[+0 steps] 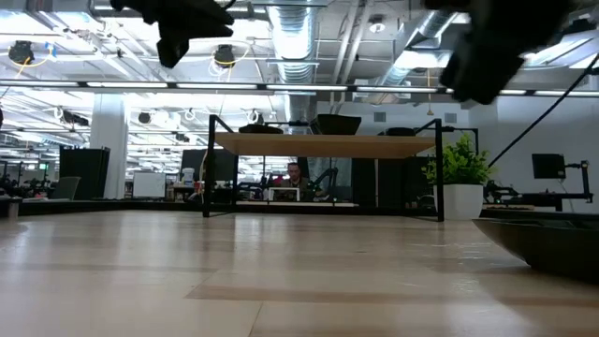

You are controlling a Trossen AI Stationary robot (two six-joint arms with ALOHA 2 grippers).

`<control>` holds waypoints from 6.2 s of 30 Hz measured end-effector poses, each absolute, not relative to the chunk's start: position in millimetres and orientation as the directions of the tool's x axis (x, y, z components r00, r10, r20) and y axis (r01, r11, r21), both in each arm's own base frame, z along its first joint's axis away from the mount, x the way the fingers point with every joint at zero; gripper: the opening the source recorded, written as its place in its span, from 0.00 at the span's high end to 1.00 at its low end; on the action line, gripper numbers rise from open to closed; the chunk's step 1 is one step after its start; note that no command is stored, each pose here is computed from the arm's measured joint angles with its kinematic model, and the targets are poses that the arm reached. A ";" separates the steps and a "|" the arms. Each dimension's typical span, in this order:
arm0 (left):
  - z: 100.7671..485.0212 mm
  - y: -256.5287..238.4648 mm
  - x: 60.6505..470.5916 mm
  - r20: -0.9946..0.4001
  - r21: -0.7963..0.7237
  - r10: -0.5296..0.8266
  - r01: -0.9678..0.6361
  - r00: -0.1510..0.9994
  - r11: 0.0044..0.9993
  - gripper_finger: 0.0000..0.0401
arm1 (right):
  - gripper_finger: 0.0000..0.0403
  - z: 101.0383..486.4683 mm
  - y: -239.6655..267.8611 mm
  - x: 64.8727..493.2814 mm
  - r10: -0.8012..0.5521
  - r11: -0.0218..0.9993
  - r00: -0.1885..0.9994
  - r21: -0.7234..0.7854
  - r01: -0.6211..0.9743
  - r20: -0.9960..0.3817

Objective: Pick & Place Mini shaped plates
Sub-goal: Stack the black leaf shaped plate on top of the black leaf shaped plate on the shelf

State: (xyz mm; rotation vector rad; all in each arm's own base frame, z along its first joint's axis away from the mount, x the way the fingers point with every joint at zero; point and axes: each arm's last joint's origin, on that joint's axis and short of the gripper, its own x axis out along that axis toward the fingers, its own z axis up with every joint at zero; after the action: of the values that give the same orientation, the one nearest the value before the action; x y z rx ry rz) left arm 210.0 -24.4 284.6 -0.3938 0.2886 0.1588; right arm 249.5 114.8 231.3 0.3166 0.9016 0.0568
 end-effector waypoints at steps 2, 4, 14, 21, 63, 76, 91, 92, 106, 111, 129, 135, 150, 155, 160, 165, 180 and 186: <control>277.1 -29.1 209.9 -0.297 -0.374 0.078 -0.191 0.952 0.908 0.82 | 0.85 220.2 125.1 244.1 0.219 0.934 0.654 0.350 0.075 -0.724; 271.0 -31.2 209.4 -0.297 -0.388 0.069 -0.187 0.952 0.902 0.82 | 0.85 208.0 132.1 236.9 0.227 0.919 0.658 0.381 0.099 -0.718; 261.0 -33.3 208.4 -0.300 -0.420 0.061 -0.189 0.952 0.888 0.82 | 0.85 183.8 139.8 217.7 0.205 0.876 0.628 0.427 0.224 -0.750; 261.8 -33.3 208.7 -0.292 -0.422 0.060 -0.185 0.955 0.888 0.82 | 0.85 168.8 144.3 220.1 0.191 0.877 0.604 0.411 0.249 -0.774; 262.6 -33.4 209.1 -0.284 -0.429 0.059 -0.182 0.957 0.885 0.82 | 0.91 136.7 155.8 234.3 0.230 0.876 0.561 0.420 0.236 -0.795; 262.9 -33.4 209.2 -0.283 -0.430 0.058 -0.181 0.957 0.885 0.82 | 0.99 141.0 153.9 241.2 0.263 0.854 0.589 0.468 0.226 -0.765; 263.5 -33.6 209.3 -0.277 -0.560 0.054 -0.207 0.959 0.802 0.82 | 1.00 189.7 80.3 311.1 0.122 0.912 0.753 0.373 0.172 -0.647; 263.4 -33.5 209.3 -0.277 -0.590 0.054 -0.215 0.959 0.778 0.82 | 1.00 194.1 72.5 315.6 0.104 0.915 0.765 0.363 0.177 -0.636; 245.7 -32.3 207.6 -0.362 -0.705 0.089 -0.335 0.928 0.626 0.82 | 1.00 254.8 8.9 351.4 -0.047 0.901 0.877 0.358 0.243 -0.477; 234.4 -31.1 204.9 -0.382 -0.689 0.116 -0.366 0.917 0.626 0.82 | 1.00 258.1 7.9 352.5 -0.050 0.899 0.881 0.363 0.244 -0.470; 239.6 -30.6 210.9 -0.302 -0.392 0.170 -0.284 0.938 0.875 0.81 | 1.00 253.7 -4.3 349.9 -0.106 0.872 0.851 0.363 0.328 -0.515; 239.2 -29.8 211.4 -0.299 -0.366 0.200 -0.305 0.933 0.879 0.74 | 1.00 251.7 -11.4 350.9 -0.129 0.865 0.846 0.358 0.351 -0.517; 210.7 -30.3 226.8 -0.413 -0.268 0.290 -0.419 0.863 0.867 0.64 | 1.00 212.2 -13.0 369.9 -0.227 0.824 0.790 0.321 0.468 -0.569; 201.6 -30.0 229.7 -0.449 -0.224 0.324 -0.456 0.833 0.861 0.64 | 1.00 210.3 -9.2 371.5 -0.239 0.824 0.790 0.313 0.473 -0.565; 193.8 -29.5 232.1 -0.471 -0.184 0.364 -0.493 0.803 0.850 0.64 | 1.00 211.9 -8.7 372.6 -0.239 0.822 0.801 0.325 0.468 -0.549; 192.3 -28.8 232.5 -0.470 -0.135 0.389 -0.500 0.792 0.855 0.64 | 1.00 211.8 -7.5 372.6 -0.237 0.832 0.801 0.311 0.459 -0.550; 192.5 -28.5 232.4 -0.465 -0.090 0.404 -0.495 0.788 0.864 0.64 | 1.00 214.1 -6.9 374.0 -0.235 0.850 0.816 0.296 0.436 -0.527; 192.5 -28.5 232.4 -0.464 -0.050 0.404 -0.478 0.788 0.877 0.64 | 1.00 214.1 -6.7 374.0 -0.235 0.855 0.816 0.287 0.431 -0.527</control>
State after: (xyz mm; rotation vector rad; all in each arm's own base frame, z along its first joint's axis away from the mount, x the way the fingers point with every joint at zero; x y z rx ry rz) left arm 232.4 -28.5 192.5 -0.1685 0.4609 0.4774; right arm 374.0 -6.7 214.1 0.4110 0.5005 -0.3661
